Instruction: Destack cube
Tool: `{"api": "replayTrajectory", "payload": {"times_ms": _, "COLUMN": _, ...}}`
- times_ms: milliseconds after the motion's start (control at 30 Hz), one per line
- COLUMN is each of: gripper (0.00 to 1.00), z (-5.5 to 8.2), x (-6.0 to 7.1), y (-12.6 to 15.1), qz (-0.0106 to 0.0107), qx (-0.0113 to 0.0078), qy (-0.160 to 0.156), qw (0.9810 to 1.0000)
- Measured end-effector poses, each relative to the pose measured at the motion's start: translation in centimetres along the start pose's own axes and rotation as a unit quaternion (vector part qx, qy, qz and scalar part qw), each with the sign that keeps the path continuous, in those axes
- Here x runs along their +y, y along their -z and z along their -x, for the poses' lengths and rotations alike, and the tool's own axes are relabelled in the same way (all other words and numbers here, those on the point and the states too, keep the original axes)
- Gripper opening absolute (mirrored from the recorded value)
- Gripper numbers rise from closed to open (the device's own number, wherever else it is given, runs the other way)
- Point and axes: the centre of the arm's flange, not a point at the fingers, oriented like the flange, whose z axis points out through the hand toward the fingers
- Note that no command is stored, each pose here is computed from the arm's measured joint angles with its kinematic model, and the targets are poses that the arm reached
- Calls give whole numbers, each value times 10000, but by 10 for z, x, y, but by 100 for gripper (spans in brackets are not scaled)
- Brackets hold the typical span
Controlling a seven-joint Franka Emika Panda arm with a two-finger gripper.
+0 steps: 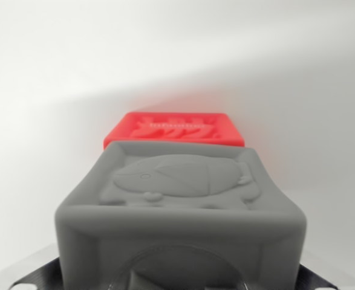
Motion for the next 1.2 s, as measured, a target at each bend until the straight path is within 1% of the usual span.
{"api": "replayTrajectory", "payload": {"times_ms": 400, "gripper": 0, "z": 0, "x": 0, "y": 0, "qz": 1, "qx": -1, "qy": -1, "qw": 10000}}
{"api": "replayTrajectory", "payload": {"times_ms": 600, "gripper": 0, "z": 0, "x": 0, "y": 3, "qz": -7, "qx": 3, "qy": -3, "qw": 10000}}
{"api": "replayTrajectory", "payload": {"times_ms": 700, "gripper": 0, "z": 0, "x": 0, "y": 6, "qz": -10, "qx": 2, "qy": -1, "qw": 10000}}
{"api": "replayTrajectory", "payload": {"times_ms": 833, "gripper": 0, "z": -1, "x": 0, "y": 11, "qz": -18, "qx": 9, "qy": -2, "qw": 10000}}
{"api": "replayTrajectory", "payload": {"times_ms": 967, "gripper": 0, "z": -1, "x": 0, "y": 16, "qz": -16, "qx": 5, "qy": -4, "qw": 10000}}
{"api": "replayTrajectory", "payload": {"times_ms": 1100, "gripper": 0, "z": -1, "x": -1, "y": 23, "qz": -18, "qx": 4, "qy": -1, "qw": 10000}}
{"api": "replayTrajectory", "payload": {"times_ms": 1200, "gripper": 0, "z": -1, "x": 0, "y": 28, "qz": -21, "qx": 9, "qy": 1, "qw": 10000}}
